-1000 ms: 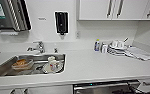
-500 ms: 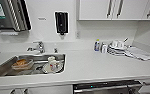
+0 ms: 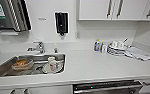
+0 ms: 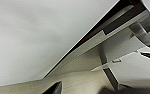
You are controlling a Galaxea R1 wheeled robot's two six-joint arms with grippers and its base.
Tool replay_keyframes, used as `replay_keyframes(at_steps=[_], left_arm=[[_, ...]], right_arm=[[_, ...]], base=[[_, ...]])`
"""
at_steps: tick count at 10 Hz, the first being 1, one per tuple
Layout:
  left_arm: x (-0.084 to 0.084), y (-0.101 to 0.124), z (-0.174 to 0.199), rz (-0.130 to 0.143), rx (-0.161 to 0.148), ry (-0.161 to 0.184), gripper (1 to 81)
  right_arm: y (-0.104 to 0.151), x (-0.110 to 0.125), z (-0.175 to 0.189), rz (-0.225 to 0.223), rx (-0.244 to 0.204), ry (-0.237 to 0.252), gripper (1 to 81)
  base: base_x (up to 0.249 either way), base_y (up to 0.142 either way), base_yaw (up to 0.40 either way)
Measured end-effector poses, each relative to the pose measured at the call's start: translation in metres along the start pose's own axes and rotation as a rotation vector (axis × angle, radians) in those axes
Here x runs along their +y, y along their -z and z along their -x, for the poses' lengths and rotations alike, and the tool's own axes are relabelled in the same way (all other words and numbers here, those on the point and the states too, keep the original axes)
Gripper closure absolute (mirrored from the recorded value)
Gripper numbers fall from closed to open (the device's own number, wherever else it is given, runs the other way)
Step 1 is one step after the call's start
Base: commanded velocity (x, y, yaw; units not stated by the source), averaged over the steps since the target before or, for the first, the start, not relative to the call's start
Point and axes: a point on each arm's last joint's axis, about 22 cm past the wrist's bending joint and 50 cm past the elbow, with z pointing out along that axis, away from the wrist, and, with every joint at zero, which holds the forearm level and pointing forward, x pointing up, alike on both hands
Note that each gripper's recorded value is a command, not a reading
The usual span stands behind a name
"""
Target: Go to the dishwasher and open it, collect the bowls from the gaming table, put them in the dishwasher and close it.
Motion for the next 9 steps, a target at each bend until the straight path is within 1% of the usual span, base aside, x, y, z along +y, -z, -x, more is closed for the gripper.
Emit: replay_keyframes(at_steps=[3,8,9], left_arm=[[0.0000,0.0001,0.0000,0.000,0.000,0.000,1.0],[0.0005,-0.0003,0.0000,0.001,0.000,-0.001,1.0],[0.0003,-0.0002,-0.0001,0.001,0.000,-0.001,1.0]], right_arm=[[-0.0054,-0.0043,0.0002,-0.016,0.005,-0.006,1.0],[-0.0071,-0.0043,-0.0024,-0.015,0.009,-0.005,1.0],[-0.0078,-0.0048,-0.0035,-0.016,0.010,-0.004,1.0]], base=[[0.000,0.000,0.000],[0.000,0.000,0.000],[-0.065,0.000,0.000]])
